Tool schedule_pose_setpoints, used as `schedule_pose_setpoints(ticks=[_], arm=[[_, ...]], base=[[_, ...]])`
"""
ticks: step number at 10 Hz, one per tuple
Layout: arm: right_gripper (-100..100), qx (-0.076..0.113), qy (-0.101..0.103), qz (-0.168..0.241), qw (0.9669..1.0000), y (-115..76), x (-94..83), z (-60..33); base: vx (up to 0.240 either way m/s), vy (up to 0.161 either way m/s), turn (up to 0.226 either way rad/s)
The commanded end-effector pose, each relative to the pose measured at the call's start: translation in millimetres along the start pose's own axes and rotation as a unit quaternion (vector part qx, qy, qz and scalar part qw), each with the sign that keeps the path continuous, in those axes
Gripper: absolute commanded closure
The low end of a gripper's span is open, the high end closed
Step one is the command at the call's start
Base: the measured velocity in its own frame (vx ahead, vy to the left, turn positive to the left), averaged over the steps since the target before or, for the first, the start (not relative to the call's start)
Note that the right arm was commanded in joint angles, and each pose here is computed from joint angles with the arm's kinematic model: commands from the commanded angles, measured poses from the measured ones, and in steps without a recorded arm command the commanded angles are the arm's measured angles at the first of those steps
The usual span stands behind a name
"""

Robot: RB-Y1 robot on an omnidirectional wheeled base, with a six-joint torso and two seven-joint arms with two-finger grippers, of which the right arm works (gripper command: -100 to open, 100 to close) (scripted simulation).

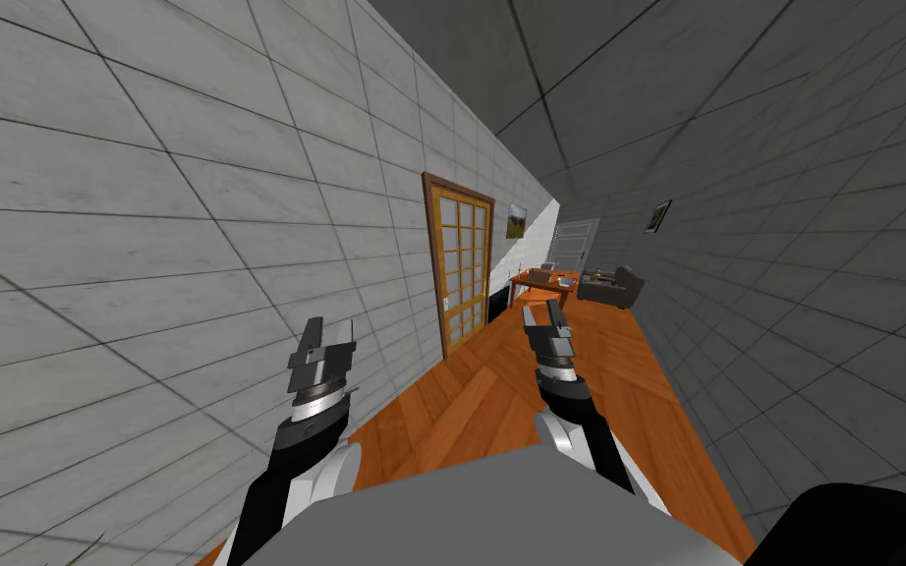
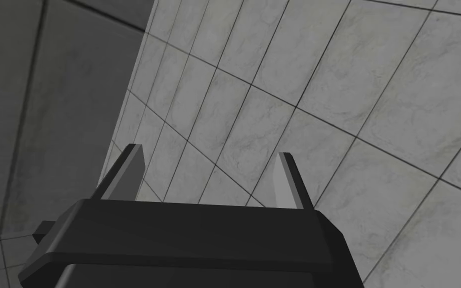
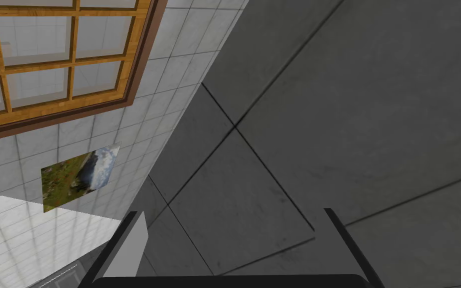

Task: Pull the door open

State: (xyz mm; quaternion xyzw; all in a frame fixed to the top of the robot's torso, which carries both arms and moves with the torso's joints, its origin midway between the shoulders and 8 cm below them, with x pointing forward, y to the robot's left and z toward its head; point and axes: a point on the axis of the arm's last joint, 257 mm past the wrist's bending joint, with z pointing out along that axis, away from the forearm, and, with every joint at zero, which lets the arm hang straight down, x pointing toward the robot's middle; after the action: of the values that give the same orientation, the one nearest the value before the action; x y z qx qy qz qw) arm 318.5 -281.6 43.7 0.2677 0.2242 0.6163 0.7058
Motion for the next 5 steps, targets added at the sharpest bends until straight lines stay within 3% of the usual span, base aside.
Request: schedule_pose_setpoints(ticks=[1, 5], arm=[[-100, 0.005, -0.001, 0.010, 0.9999, -6.4, -1.9, -2.1], [-100, 0.032, -0.010, 0.058, 0.9978, -37.5, -12.9, -13.4]], base=[[0.023, -0.013, 0.189], [0.073, -0.060, 0.312]])
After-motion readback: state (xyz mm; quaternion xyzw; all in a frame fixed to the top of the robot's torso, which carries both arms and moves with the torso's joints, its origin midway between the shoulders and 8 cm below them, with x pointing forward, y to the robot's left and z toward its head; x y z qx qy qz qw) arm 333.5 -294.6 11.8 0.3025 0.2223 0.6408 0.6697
